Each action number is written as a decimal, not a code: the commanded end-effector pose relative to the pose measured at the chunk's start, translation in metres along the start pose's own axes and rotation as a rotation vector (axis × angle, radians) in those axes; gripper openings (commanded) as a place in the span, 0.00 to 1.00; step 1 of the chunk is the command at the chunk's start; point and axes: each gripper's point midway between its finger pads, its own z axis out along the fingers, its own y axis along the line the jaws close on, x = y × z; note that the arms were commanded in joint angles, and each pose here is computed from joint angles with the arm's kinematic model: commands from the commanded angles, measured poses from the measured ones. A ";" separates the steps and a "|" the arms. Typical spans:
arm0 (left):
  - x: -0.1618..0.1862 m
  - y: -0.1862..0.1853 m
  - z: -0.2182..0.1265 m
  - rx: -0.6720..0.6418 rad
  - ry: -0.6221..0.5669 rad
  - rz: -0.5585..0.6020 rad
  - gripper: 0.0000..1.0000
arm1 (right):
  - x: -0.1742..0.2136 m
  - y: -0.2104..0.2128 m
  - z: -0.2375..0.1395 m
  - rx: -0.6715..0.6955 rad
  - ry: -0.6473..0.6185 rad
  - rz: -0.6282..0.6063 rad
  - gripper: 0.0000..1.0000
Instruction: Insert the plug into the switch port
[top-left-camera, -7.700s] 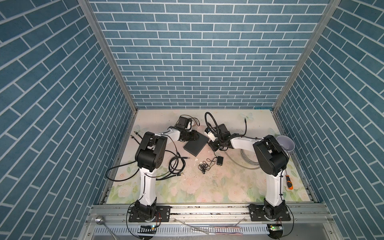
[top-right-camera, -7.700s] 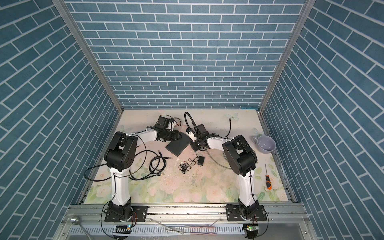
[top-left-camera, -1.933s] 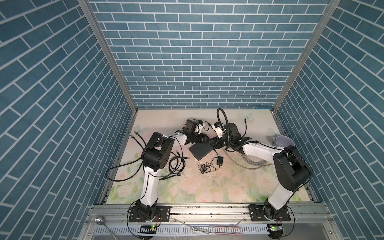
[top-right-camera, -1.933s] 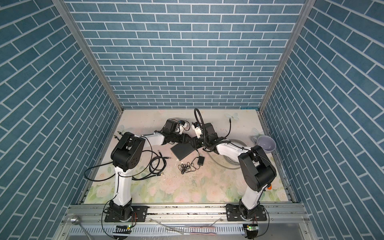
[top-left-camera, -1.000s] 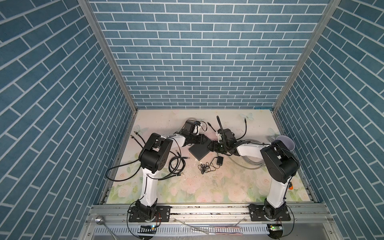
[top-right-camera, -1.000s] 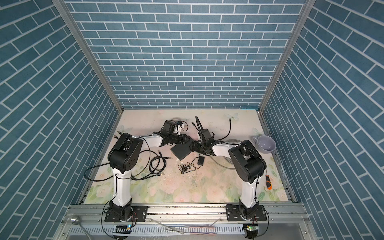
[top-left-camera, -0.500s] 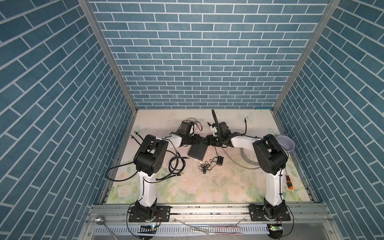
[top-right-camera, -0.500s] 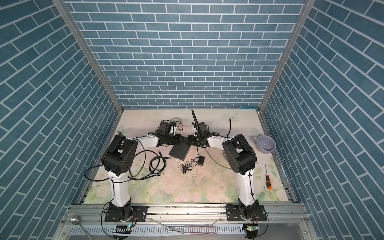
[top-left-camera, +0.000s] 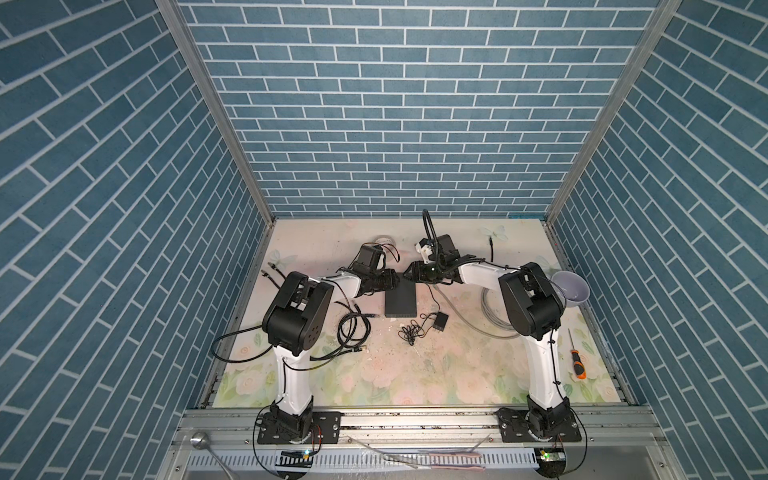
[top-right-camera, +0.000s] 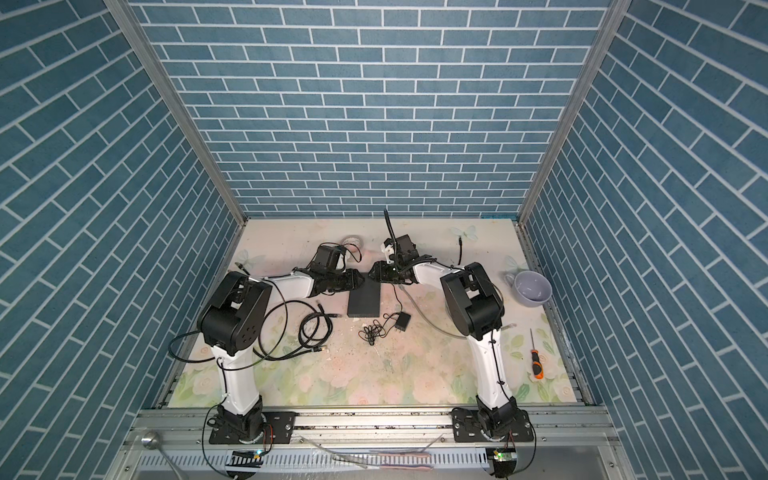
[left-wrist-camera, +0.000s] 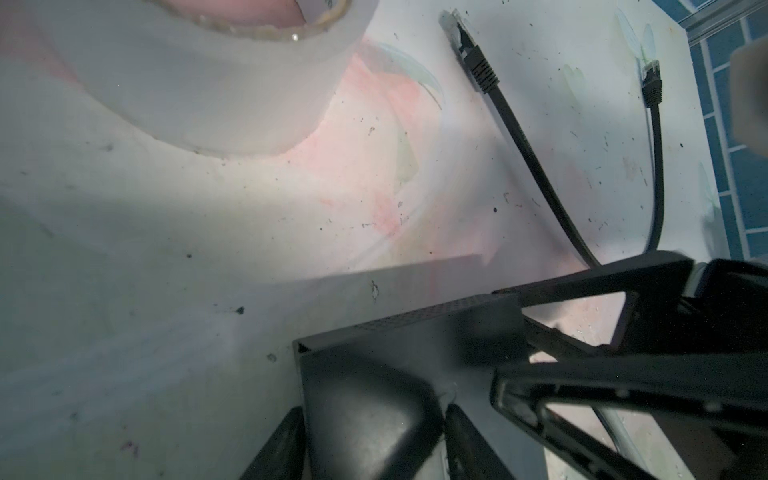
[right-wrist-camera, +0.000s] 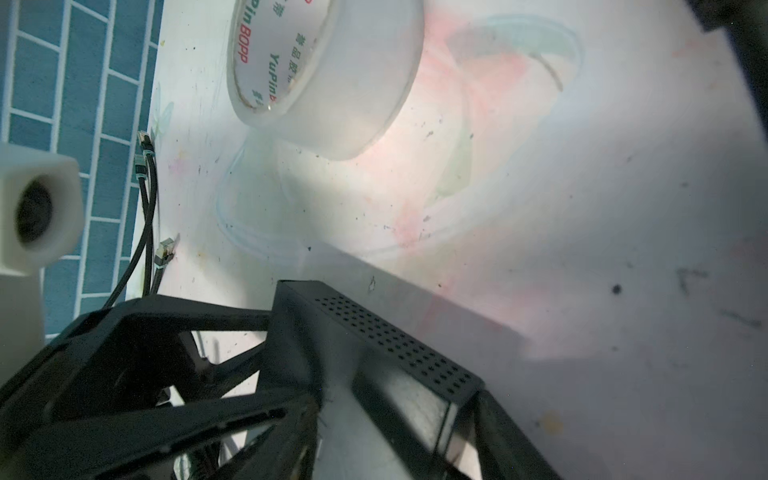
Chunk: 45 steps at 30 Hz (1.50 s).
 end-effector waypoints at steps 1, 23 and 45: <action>0.059 0.013 0.015 -0.027 0.178 -0.055 0.54 | -0.005 0.048 0.002 -0.157 0.015 -0.093 0.60; 0.036 0.041 -0.002 -0.189 0.094 -0.070 0.55 | -0.016 0.003 -0.059 0.100 -0.042 -0.113 0.62; 0.067 -0.016 -0.011 -0.068 0.204 0.048 0.54 | -0.050 -0.126 -0.153 0.597 -0.116 -0.090 0.41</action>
